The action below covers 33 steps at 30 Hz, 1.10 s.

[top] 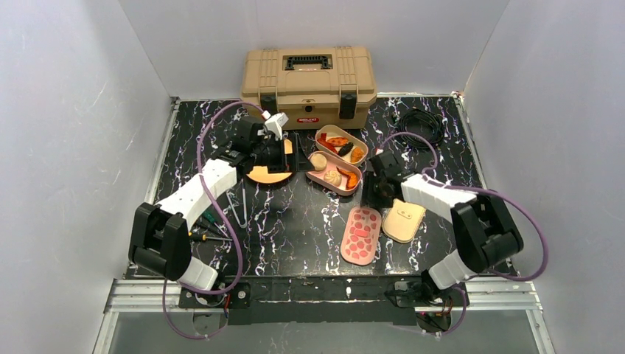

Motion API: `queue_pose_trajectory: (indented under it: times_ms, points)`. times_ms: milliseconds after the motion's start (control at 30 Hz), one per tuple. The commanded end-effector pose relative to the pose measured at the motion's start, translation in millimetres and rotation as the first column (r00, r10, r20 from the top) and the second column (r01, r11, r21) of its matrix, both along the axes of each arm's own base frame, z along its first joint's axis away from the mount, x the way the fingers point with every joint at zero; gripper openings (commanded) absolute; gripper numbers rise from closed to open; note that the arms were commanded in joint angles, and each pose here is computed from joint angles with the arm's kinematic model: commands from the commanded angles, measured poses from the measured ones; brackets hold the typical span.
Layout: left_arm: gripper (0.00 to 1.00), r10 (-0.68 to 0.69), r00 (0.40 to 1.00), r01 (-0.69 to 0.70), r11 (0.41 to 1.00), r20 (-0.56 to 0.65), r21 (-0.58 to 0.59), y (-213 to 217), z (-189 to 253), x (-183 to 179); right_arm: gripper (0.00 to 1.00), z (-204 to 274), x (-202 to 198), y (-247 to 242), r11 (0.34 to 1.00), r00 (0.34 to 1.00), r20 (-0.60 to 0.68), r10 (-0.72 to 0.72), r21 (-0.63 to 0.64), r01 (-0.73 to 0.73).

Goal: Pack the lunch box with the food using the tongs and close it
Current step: Move the box lid to the center of the board, then pick up the box lid from the center of the board.

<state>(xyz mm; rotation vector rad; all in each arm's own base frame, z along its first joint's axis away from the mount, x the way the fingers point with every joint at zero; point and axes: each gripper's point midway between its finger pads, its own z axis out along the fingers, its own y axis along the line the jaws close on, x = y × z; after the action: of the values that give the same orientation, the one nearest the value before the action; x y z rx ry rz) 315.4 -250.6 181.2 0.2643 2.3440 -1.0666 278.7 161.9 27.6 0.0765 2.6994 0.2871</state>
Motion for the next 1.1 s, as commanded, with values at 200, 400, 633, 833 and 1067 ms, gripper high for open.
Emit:
queue_pose_trajectory:
  times_ms: [200, 400, 633, 833, 1067]
  points:
    - [0.95, -0.091, 0.995, 0.086, 0.991, -0.046, -0.104, -50.3, -3.5, -60.1, 0.64, 74.0, -37.6, 13.4, 0.995, 0.988, 0.138, -0.064, 0.088, 0.052]
    - [0.94, -0.151, 0.978, 0.135, 0.984, -0.142, -0.119, -83.2, -28.2, -105.9, 0.68, 80.0, -78.7, 0.6, 0.987, 0.994, 0.071, -0.081, 0.146, 0.07]
    - [0.9, -0.179, 0.935, 0.162, 0.983, -0.306, -0.081, -100.8, -78.5, -143.6, 0.68, 55.1, -120.9, 8.4, 0.942, 0.993, -0.042, -0.111, 0.315, 0.119]
    - [0.81, -0.187, 0.921, 0.194, 0.981, -0.342, -0.014, -103.8, -110.2, -151.2, 0.64, 31.8, -132.0, 10.5, 0.909, 0.988, -0.069, -0.141, 0.386, 0.157]
    - [0.68, -0.204, 0.898, 0.252, 0.965, -0.391, 0.075, -105.0, -141.3, -159.1, 0.61, 7.5, -137.1, 14.3, 0.9, 0.984, -0.109, -0.139, 0.402, 0.171]
